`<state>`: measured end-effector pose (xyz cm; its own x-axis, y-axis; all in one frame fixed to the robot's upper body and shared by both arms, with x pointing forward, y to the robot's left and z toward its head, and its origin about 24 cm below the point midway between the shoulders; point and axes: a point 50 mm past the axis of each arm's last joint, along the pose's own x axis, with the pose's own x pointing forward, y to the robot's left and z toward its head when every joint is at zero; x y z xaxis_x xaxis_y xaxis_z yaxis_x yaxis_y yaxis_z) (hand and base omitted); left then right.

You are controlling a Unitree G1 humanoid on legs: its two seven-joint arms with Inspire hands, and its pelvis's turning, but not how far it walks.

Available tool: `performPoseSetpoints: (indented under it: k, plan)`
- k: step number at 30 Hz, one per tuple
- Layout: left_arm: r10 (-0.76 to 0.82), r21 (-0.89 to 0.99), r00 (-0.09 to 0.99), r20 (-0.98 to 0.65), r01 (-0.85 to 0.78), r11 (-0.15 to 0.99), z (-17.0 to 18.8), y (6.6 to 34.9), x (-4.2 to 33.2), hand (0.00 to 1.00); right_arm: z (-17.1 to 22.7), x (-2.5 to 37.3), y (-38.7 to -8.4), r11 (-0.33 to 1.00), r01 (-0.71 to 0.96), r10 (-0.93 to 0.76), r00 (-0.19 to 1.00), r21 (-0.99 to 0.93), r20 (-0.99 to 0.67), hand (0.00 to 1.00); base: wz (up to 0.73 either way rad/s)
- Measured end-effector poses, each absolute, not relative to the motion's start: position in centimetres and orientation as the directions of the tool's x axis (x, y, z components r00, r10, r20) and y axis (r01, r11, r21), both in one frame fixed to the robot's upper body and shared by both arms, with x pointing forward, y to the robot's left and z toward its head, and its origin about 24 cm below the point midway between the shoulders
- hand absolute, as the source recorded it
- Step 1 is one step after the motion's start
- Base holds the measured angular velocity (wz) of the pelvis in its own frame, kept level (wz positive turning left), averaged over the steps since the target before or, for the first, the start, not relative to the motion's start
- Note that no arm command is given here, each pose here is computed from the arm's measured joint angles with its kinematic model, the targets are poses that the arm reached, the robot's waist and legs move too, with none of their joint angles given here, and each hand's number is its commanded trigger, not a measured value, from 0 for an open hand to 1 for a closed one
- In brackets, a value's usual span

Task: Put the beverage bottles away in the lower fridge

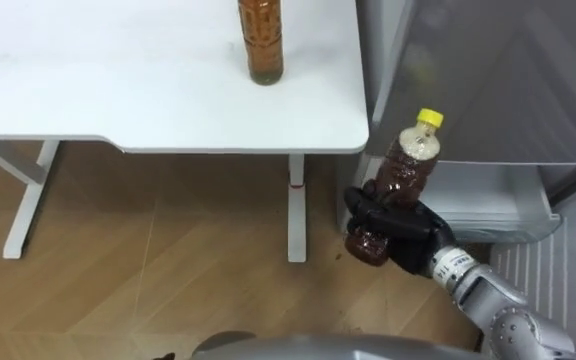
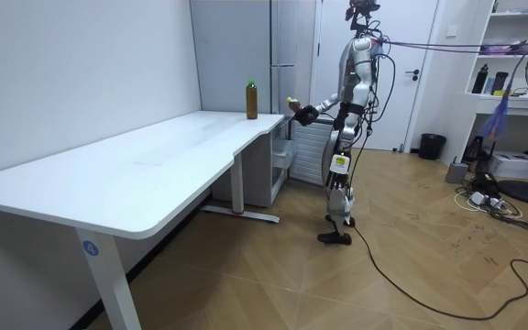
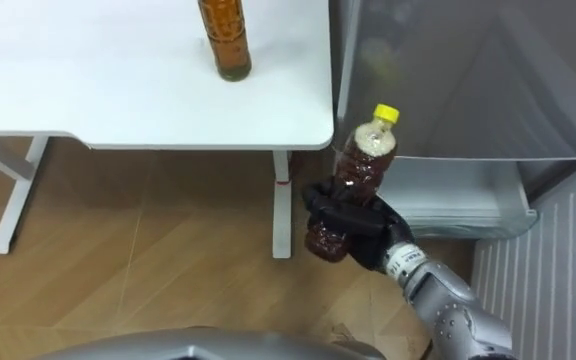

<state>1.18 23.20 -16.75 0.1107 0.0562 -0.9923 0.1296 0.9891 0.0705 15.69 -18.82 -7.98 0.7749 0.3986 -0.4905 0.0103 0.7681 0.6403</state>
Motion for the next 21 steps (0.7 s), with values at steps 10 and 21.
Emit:
performPoseSetpoints:
  k: [10,21]
  plan:
    - [0.094,0.115,0.120,-0.988,0.183,0.976,-16.7,23.4,1.5,0.00,-7.8,15.8,-19.3,0.636,0.167,0.315,0.836,0.754,-0.450,1.00,-0.03]
    - [0.117,0.133,0.106,-0.987,0.159,0.978,-16.9,22.4,0.5,0.00,-8.8,15.4,-20.5,0.442,0.429,0.113,0.845,0.788,-0.523,1.00,0.00]
